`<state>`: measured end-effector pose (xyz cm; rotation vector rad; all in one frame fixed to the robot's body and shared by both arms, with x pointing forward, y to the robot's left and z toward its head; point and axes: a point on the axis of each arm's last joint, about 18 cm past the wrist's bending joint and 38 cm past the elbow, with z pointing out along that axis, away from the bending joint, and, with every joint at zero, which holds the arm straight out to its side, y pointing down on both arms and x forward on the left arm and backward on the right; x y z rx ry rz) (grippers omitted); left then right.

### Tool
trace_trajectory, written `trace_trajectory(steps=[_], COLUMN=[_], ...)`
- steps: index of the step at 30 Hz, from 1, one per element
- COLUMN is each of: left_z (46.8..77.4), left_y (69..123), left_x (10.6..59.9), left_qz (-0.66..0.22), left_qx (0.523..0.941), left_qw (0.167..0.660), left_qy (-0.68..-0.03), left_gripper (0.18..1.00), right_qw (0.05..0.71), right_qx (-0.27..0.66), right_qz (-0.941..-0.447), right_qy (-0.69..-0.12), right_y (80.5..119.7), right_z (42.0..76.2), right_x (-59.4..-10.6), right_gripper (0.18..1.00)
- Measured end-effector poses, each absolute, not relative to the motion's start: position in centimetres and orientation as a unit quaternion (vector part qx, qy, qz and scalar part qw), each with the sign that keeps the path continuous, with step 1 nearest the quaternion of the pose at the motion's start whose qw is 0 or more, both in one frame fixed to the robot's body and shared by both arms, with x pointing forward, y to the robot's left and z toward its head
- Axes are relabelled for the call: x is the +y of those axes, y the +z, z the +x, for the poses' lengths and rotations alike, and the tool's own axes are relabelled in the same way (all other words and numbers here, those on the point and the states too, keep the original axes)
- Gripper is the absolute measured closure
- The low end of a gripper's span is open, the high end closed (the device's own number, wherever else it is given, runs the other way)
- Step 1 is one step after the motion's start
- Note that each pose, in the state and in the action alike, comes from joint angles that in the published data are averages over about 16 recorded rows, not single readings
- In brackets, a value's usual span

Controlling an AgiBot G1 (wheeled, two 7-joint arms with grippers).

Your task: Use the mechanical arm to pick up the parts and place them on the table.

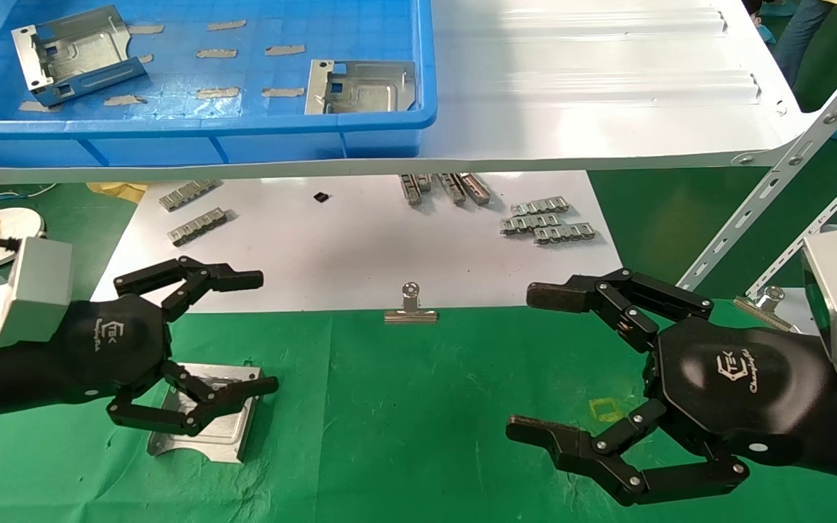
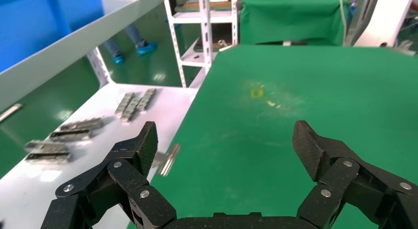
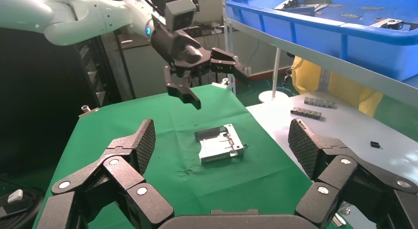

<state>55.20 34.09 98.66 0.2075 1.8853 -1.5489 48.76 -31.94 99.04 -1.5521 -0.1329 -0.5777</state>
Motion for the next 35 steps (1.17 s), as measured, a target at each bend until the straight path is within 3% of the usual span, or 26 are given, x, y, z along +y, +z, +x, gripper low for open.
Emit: trace_trajectory(steps=[35], left_z=[47.2], left_y=[99.2], left_x=[29.9], left_qz=[0.104], left_qx=[0.704], left_qw=[0.241], left_qy=[-0.659], left_gripper=[0.183], right_qw=[0.674], right_qx=[-0.059], right_qz=[-0.690], right_qy=[-0.257], right_y=[99.0], right_z=[48.8], right_x=[-31.9], right_gripper=[0.179])
